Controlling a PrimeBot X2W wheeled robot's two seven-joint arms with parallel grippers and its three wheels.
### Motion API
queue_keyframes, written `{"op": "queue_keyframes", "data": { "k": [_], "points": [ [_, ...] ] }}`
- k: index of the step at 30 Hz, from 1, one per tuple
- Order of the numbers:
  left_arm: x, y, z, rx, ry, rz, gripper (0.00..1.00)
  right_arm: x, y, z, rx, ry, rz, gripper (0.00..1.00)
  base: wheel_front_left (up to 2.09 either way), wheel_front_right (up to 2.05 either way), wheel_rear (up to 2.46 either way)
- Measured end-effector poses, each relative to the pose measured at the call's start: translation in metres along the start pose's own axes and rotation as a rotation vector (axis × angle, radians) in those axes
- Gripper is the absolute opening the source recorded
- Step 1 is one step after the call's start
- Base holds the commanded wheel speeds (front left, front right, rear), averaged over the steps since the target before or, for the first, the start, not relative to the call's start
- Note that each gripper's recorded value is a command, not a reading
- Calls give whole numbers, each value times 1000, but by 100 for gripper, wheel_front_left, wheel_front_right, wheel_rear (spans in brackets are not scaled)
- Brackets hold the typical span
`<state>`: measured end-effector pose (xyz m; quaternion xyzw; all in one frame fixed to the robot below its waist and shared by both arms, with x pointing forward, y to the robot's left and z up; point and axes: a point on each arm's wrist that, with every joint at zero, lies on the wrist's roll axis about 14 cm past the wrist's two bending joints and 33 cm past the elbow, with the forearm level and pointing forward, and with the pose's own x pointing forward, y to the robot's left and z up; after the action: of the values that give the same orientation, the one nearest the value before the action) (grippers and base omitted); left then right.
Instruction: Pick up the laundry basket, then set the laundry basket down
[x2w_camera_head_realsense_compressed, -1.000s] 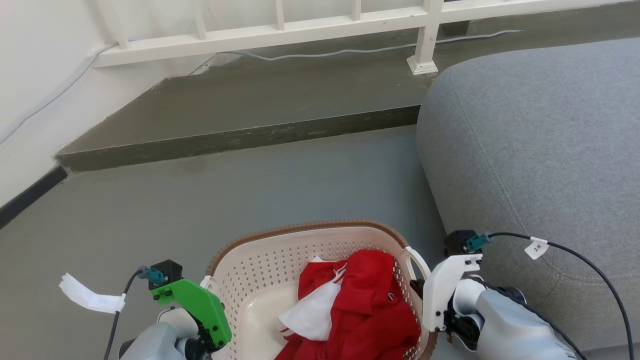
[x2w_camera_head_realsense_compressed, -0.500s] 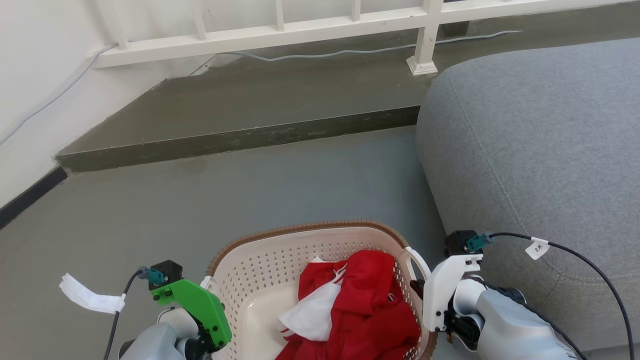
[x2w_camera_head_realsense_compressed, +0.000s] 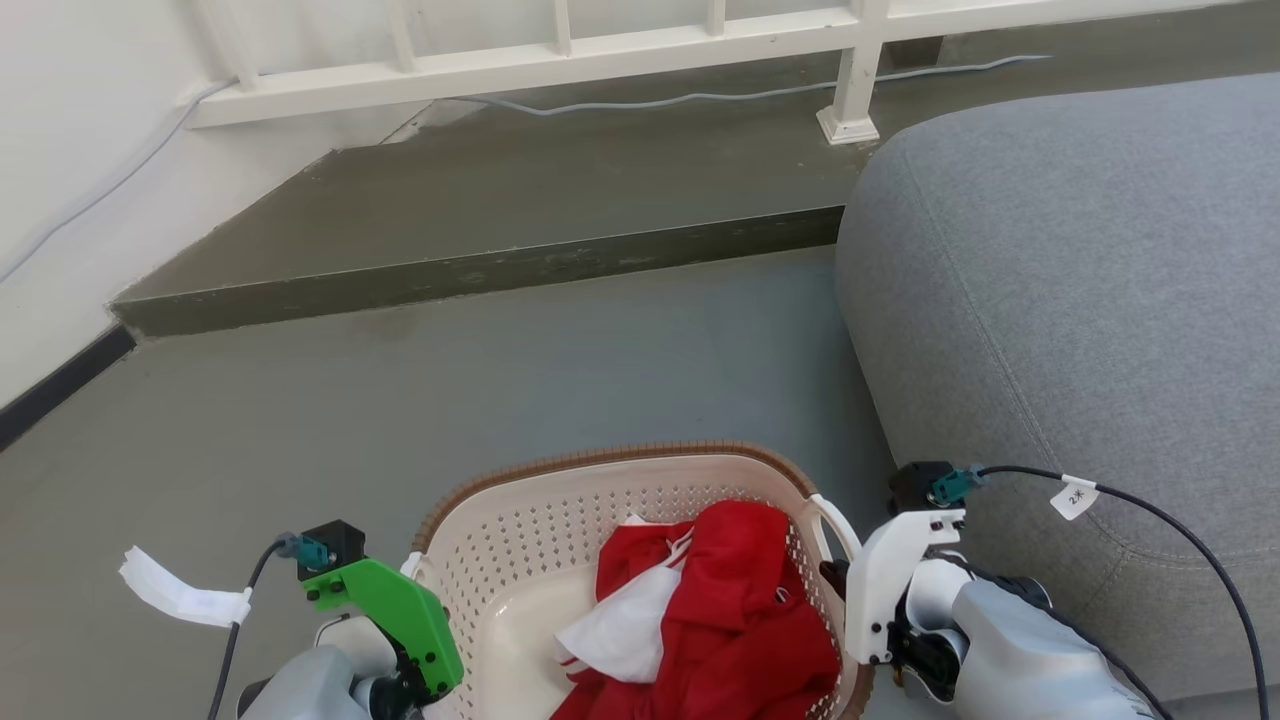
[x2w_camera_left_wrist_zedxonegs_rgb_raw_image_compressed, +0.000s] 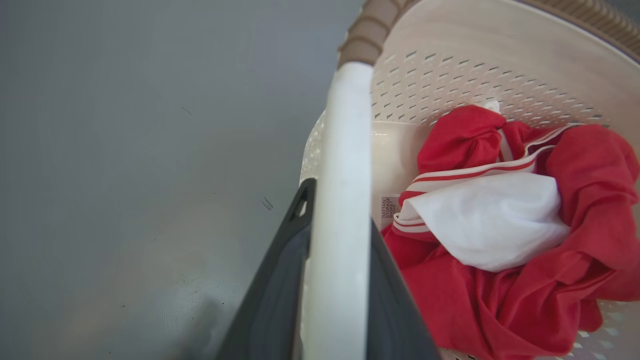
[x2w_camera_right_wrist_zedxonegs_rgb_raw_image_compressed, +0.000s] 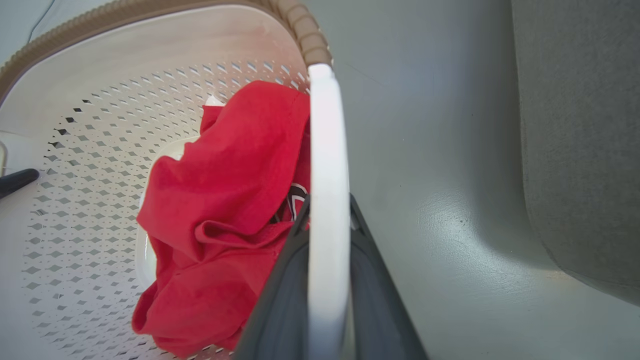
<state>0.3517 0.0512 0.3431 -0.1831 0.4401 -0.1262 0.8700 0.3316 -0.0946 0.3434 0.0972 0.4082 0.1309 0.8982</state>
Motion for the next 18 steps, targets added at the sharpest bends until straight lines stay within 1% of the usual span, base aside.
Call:
{"op": "queue_keyframes", "data": {
  "k": [13, 18],
  "points": [
    [11, 5, -5, -16, 28, 6, 0, 11, -4, -4, 8, 29, -1, 0, 0, 0, 0],
    [24, 1, 16, -10, 4, -8, 0, 22, -10, 14, -3, 9, -3, 0, 0, 0, 0]
  ]
}}
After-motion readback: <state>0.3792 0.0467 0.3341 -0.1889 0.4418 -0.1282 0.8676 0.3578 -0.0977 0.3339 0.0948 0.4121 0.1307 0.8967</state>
